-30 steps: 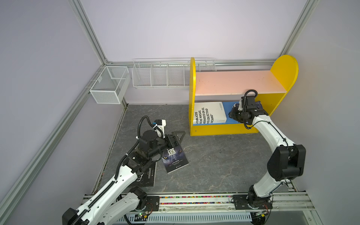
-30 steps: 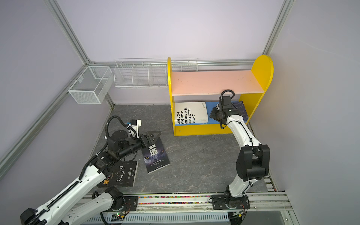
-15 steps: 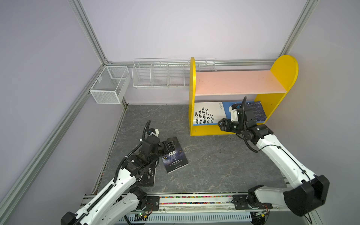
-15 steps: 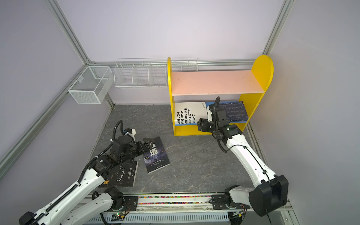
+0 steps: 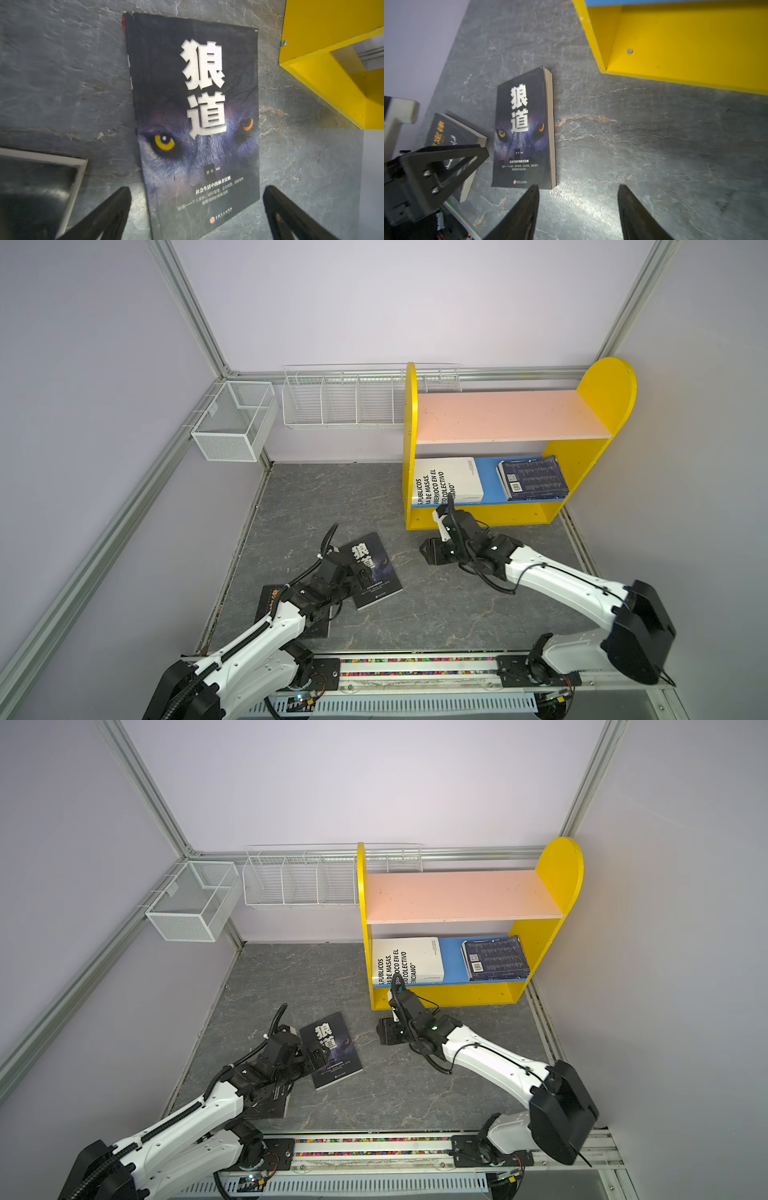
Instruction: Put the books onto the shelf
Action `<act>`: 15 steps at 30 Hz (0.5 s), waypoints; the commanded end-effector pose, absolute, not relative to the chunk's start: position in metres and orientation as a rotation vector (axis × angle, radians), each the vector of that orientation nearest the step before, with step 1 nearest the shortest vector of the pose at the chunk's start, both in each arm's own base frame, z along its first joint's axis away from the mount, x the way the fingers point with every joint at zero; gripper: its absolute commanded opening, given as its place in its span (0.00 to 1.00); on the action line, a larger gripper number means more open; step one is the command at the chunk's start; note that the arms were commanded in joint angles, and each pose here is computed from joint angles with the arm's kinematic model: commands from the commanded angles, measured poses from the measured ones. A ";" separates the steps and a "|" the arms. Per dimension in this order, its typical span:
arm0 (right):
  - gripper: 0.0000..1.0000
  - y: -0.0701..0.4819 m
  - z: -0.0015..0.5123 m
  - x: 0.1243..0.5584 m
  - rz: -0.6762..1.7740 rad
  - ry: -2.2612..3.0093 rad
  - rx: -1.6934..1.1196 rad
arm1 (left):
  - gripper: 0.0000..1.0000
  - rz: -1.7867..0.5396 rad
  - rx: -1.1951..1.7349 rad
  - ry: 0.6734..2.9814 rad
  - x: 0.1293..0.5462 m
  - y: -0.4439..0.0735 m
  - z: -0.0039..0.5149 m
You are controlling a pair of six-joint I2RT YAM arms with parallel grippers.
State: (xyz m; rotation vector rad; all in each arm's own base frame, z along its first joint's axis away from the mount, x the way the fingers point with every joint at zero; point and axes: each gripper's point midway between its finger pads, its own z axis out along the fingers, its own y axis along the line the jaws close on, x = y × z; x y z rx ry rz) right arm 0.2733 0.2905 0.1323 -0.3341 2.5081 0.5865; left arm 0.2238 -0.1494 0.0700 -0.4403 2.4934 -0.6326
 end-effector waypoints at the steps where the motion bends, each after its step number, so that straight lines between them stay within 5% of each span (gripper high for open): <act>1: 0.61 0.318 0.126 0.285 0.593 2.483 -0.328 | 1.00 -0.702 -0.473 2.452 0.232 -0.156 0.068; 15: 0.49 0.382 0.052 0.286 0.495 2.562 -0.491 | 1.00 -0.758 -0.543 2.470 0.233 -0.151 0.032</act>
